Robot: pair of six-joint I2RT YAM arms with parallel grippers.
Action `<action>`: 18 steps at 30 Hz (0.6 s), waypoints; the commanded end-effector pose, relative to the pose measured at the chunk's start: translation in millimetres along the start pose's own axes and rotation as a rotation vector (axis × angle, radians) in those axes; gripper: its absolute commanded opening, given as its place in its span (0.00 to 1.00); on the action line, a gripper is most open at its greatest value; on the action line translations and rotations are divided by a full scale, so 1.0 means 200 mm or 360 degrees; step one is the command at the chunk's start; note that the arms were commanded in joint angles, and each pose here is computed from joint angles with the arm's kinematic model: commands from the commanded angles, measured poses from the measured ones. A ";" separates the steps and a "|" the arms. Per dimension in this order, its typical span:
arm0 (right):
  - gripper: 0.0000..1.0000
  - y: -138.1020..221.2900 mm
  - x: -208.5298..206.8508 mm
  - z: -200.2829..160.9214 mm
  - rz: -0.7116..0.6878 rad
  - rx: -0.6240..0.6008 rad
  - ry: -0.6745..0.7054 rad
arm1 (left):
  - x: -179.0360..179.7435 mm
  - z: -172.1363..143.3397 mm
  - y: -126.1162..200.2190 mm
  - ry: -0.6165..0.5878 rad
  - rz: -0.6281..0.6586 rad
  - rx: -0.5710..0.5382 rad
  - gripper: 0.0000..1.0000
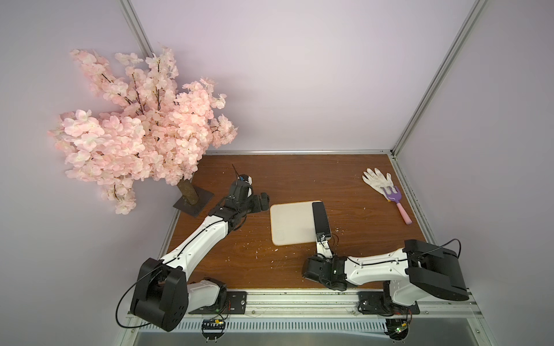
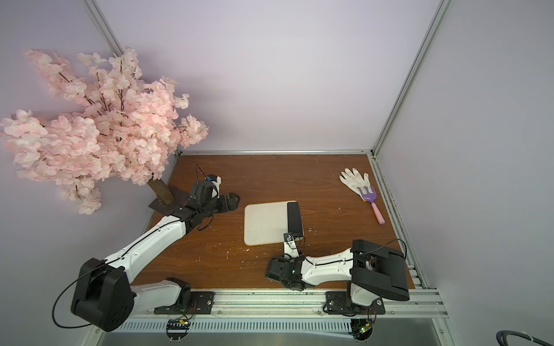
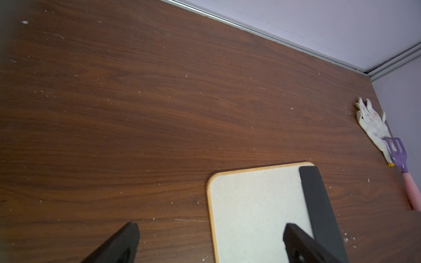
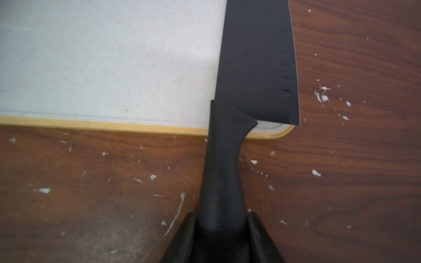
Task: Align the knife with the edge of the cutting board
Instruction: Adjust the knife at the edge of the cutting board.
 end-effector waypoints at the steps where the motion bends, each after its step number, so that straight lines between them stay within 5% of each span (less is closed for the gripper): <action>1: 0.44 0.02 0.00 0.03 -0.0028 -0.0056 -0.0003 | 0.02 0.02 0.01 -0.0009 0.0014 -0.0030 1.00; 8: 0.56 0.03 0.00 0.04 -0.0012 -0.0057 0.0003 | 0.02 0.01 0.00 -0.0005 0.0018 -0.0028 1.00; 18: 0.89 0.09 -0.01 0.07 0.0129 -0.0106 0.0007 | 0.02 0.03 0.02 0.0005 0.0018 -0.0055 1.00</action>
Point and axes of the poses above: each gripper's point midway between its finger pads, its own y axis back along the fingers, its own x axis along the line the jaws close on, z = x × y, the point moved 8 cm from there along y, back along the fingers, and after that the axes turned 13 degrees about y, right-handed, at the moved point
